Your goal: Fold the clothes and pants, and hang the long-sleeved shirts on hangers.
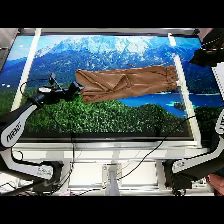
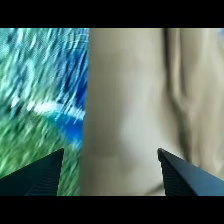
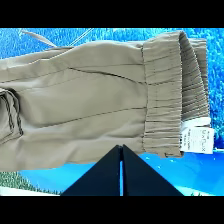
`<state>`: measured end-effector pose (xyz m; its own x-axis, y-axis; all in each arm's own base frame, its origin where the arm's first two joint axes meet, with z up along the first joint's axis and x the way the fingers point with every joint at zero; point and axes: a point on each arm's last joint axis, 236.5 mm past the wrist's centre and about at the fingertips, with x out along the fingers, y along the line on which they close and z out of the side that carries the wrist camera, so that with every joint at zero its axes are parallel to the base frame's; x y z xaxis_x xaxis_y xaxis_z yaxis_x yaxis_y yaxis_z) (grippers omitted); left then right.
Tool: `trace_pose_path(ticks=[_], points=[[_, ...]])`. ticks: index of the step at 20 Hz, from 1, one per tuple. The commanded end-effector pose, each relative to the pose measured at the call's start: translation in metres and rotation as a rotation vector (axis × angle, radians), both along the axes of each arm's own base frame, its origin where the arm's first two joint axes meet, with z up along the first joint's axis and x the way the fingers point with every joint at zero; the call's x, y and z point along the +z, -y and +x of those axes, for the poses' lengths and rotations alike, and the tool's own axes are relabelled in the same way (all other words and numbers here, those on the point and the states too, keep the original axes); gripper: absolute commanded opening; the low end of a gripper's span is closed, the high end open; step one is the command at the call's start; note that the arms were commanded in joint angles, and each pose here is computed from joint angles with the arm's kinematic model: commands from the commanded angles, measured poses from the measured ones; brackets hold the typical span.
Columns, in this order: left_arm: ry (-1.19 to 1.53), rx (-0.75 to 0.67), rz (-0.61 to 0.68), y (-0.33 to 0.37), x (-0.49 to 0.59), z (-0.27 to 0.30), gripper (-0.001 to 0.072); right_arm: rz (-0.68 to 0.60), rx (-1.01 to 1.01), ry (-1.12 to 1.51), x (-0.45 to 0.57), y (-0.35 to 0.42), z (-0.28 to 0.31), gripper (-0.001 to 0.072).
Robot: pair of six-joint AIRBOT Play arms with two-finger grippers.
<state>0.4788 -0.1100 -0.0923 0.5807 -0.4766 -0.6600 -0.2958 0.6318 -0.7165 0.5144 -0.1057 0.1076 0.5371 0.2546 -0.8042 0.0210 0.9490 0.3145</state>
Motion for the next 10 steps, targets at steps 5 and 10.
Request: trace_pose_path(ticks=[5, 10], points=[[0.041, -0.021, 0.053, 0.017, -0.012, 0.006, 0.0643, 0.007, 0.008, 0.002, 0.001, -0.005, 0.001, 0.0033], [0.065, -0.111, 0.054, 0.062, -0.016, 0.019, 0.0424, 0.007, 0.029, 0.001, 0.001, -0.015, 0.003, 0.0033]])
